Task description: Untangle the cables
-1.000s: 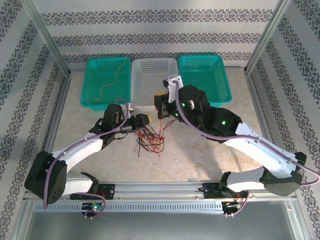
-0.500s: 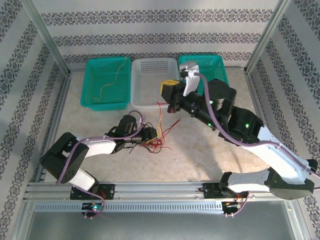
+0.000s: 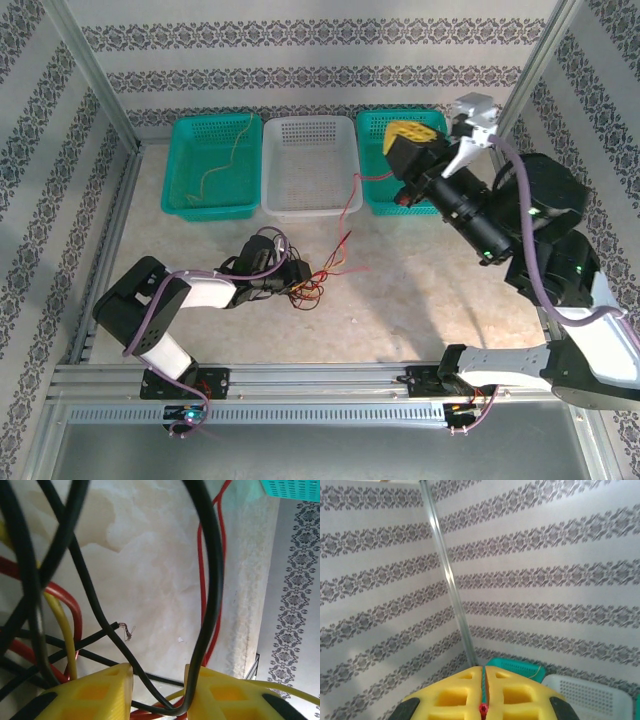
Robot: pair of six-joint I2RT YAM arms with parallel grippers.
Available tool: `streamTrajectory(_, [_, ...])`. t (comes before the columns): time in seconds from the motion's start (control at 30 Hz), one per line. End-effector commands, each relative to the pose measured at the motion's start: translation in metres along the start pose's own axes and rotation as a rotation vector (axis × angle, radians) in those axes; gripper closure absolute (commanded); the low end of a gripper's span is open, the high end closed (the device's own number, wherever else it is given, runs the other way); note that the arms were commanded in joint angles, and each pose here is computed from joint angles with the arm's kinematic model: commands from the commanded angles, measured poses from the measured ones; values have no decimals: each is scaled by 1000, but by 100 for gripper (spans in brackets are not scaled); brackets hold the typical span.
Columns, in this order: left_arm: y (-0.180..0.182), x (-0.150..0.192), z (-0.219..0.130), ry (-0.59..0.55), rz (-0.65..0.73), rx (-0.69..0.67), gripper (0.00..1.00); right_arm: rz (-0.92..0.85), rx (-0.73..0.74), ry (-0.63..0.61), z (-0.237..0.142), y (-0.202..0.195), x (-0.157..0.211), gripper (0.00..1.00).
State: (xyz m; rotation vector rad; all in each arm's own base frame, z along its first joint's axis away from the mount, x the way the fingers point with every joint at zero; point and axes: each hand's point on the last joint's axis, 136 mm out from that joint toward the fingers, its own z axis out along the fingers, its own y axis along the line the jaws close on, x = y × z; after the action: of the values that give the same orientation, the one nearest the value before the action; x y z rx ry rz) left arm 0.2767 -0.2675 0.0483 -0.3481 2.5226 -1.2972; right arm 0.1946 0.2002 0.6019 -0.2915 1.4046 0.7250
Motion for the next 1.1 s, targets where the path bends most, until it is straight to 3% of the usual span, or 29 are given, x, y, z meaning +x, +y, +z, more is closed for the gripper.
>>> streamTrajectory(0.0, [10, 3, 5, -3, -9, -31, 70, -21, 64, -141, -26, -17, -50, 100])
streamTrajectory(0.23, [19, 4, 5, -7, -19, -53, 72, -45, 138, -233, -53, -34, -87, 100])
streamTrajectory(0.4, [-20, -6, -4, -26, 18, 49, 64, -63, 157, -183, -41, -34, -73, 100])
streamTrajectory(0.5, [-70, -20, -31, -74, 126, 125, 53, -75, 157, -131, -27, -31, -55, 100])
streamTrajectory(0.63, [-124, -33, -99, -201, 341, 94, 35, -75, 151, -66, -10, -26, -31, 100])
streamTrajectory(0.73, [-142, -35, -149, -295, 446, 56, 24, -70, 147, -28, 1, -23, -15, 100])
streamTrajectory(0.83, [-156, -26, -179, -301, 526, 51, 20, -58, 128, 12, 12, -18, 1, 100])
streamTrajectory(0.93, [-180, -14, -194, -257, 651, 107, 20, -44, 105, 56, 24, -12, 18, 100])
streamTrajectory(1.07, [-203, -19, -204, -288, 787, 122, 17, 14, 69, 100, 39, -8, 36, 100])
